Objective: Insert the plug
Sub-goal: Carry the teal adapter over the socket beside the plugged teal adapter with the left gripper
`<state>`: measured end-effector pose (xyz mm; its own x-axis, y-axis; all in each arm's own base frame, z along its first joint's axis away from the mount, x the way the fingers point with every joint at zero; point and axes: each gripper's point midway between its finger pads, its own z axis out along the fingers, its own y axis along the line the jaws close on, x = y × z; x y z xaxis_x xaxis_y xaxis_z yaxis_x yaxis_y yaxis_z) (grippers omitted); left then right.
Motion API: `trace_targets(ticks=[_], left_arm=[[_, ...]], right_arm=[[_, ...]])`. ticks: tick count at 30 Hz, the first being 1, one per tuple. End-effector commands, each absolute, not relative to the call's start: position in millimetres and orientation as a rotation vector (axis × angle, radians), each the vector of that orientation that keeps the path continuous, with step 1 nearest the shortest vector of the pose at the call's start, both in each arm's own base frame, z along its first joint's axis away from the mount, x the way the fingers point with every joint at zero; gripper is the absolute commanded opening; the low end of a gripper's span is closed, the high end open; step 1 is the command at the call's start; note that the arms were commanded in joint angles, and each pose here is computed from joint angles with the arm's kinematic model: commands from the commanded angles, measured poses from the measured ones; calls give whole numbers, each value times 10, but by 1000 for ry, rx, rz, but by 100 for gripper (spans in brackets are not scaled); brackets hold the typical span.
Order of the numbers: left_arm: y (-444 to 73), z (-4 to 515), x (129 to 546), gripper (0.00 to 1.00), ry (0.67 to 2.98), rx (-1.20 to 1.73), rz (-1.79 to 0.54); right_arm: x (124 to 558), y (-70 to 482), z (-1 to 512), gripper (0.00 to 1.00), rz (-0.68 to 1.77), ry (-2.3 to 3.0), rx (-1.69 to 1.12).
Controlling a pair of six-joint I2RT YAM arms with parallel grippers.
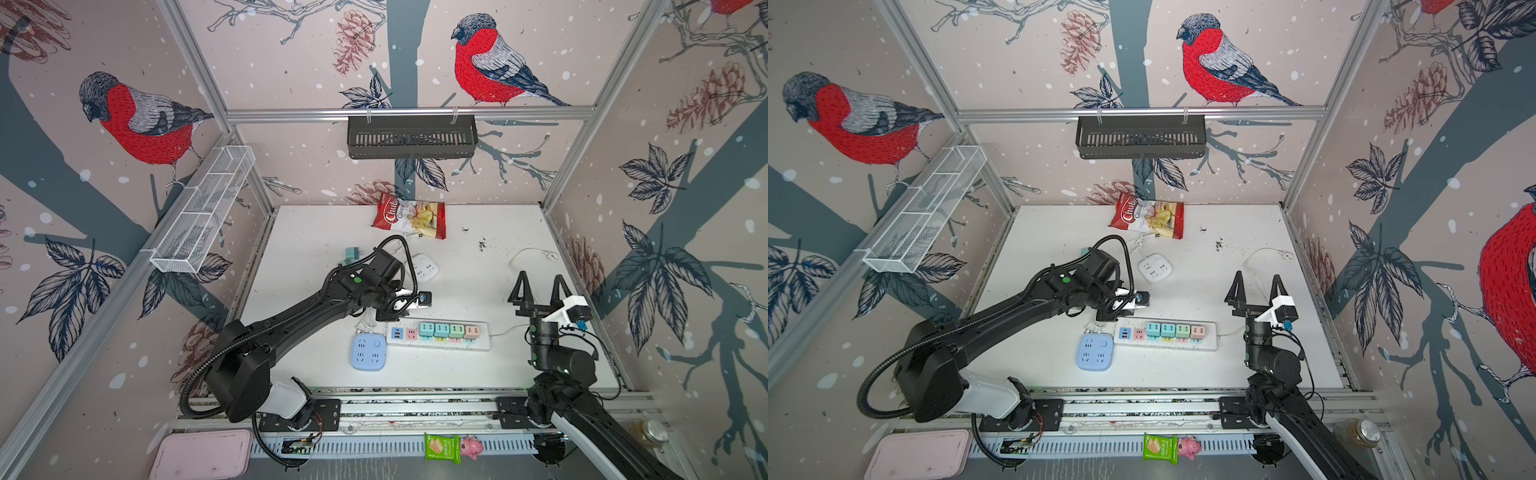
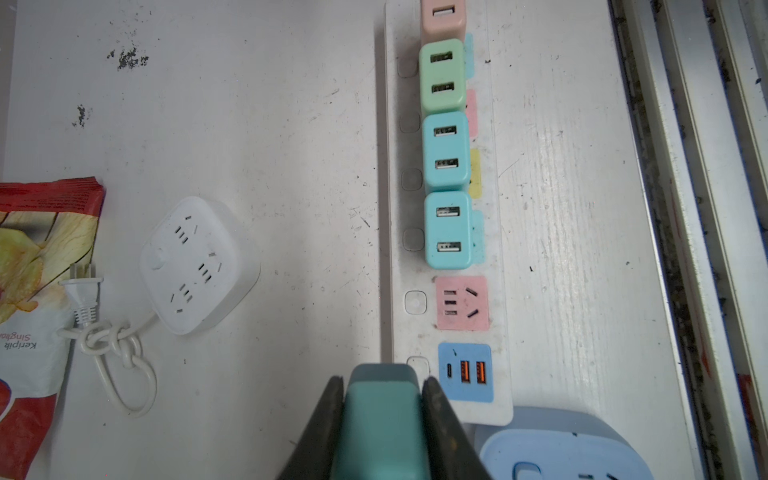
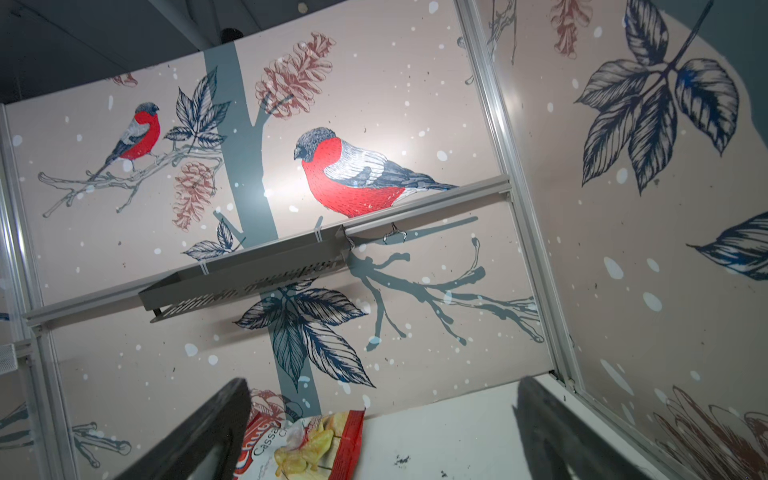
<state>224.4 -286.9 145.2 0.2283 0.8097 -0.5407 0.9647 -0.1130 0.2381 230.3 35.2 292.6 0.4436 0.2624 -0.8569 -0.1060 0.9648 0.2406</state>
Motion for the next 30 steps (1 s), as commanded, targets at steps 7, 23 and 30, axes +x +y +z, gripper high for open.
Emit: trace_targets(ticks=[7,23,30], left_arm=[[-2985,1414,2181,0,1641,1968,-495],[-2952,1075,2054,0,1759,2091,-425],[-2911,959,1806,0,1730,2110,-394]], right_arm=[[2440,295,1990,100,272,1291,229],[2458,264,1941,100,294,1302,253],[2466,181,1925,100,284,1299,299]])
